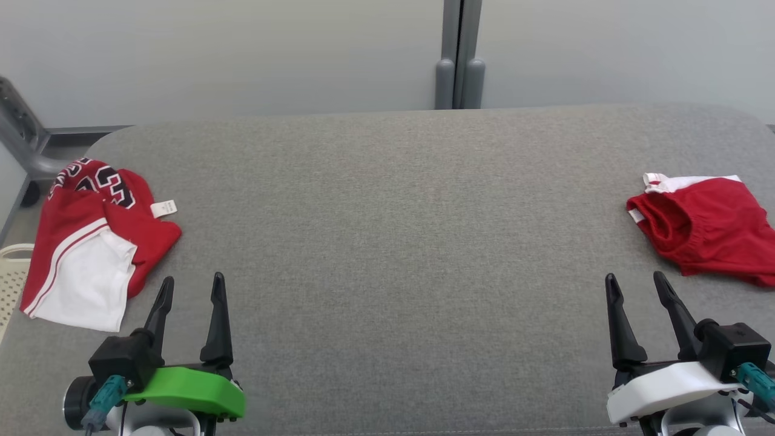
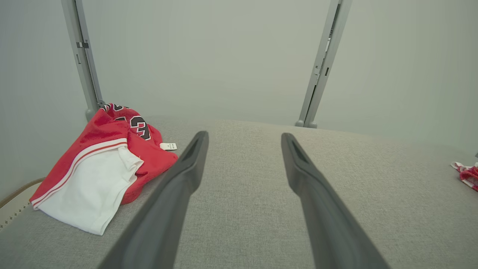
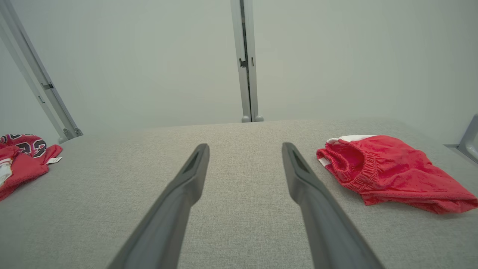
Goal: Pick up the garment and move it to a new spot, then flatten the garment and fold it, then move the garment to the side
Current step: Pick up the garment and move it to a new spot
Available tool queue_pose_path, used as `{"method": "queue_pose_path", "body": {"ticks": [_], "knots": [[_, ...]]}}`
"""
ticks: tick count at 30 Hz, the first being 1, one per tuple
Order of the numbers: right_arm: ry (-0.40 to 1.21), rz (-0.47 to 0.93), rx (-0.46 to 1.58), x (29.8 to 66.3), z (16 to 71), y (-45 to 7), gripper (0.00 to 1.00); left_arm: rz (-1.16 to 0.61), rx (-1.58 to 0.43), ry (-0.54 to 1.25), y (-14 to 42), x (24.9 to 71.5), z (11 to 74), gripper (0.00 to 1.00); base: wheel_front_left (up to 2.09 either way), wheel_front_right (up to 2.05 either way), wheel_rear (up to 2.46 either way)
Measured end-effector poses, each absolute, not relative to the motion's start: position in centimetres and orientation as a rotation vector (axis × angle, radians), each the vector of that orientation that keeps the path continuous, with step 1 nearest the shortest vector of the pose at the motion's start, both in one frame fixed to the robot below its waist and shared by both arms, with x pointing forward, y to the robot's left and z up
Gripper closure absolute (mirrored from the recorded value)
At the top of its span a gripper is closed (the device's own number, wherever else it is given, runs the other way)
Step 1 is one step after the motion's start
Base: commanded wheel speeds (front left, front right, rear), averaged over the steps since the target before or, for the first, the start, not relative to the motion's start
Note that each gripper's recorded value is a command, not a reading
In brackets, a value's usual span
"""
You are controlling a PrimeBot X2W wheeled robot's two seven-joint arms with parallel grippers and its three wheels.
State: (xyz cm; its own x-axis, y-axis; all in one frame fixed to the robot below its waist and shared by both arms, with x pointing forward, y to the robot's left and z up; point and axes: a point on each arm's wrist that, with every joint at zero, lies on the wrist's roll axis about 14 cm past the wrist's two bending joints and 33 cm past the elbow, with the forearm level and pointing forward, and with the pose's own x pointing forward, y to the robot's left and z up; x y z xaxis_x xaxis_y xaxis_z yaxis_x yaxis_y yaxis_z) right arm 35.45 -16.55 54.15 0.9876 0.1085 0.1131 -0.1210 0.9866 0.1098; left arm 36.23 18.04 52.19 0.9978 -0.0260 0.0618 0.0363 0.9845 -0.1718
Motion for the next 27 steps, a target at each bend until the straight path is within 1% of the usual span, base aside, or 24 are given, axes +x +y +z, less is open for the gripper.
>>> {"method": "queue_pose_path", "body": {"ticks": [5,6,10,20,27], "knots": [[-0.101,0.200,0.124,36.3,54.3,-13.8,0.00,0.034,-0.196,-0.096,20.2,35.5,53.1,0.00,0.00,0.00,0.00],[-0.097,0.245,0.127,36.6,54.3,-12.3,0.00,0.066,-0.198,-0.106,21.3,34.9,53.2,0.00,0.00,0.00,0.00],[-0.089,0.345,0.141,37.1,54.3,-8.9,0.00,0.152,-0.195,-0.125,24.3,33.5,53.5,0.00,0.00,0.00,0.00],[-0.059,0.558,0.169,37.6,54.0,-1.6,0.00,0.356,-0.169,-0.211,31.3,28.9,55.3,0.00,0.00,0.00,0.00],[-0.047,0.639,0.174,37.6,53.7,1.2,0.00,0.449,-0.172,-0.232,33.5,26.0,55.2,0.00,0.00,0.00,0.00]]}}
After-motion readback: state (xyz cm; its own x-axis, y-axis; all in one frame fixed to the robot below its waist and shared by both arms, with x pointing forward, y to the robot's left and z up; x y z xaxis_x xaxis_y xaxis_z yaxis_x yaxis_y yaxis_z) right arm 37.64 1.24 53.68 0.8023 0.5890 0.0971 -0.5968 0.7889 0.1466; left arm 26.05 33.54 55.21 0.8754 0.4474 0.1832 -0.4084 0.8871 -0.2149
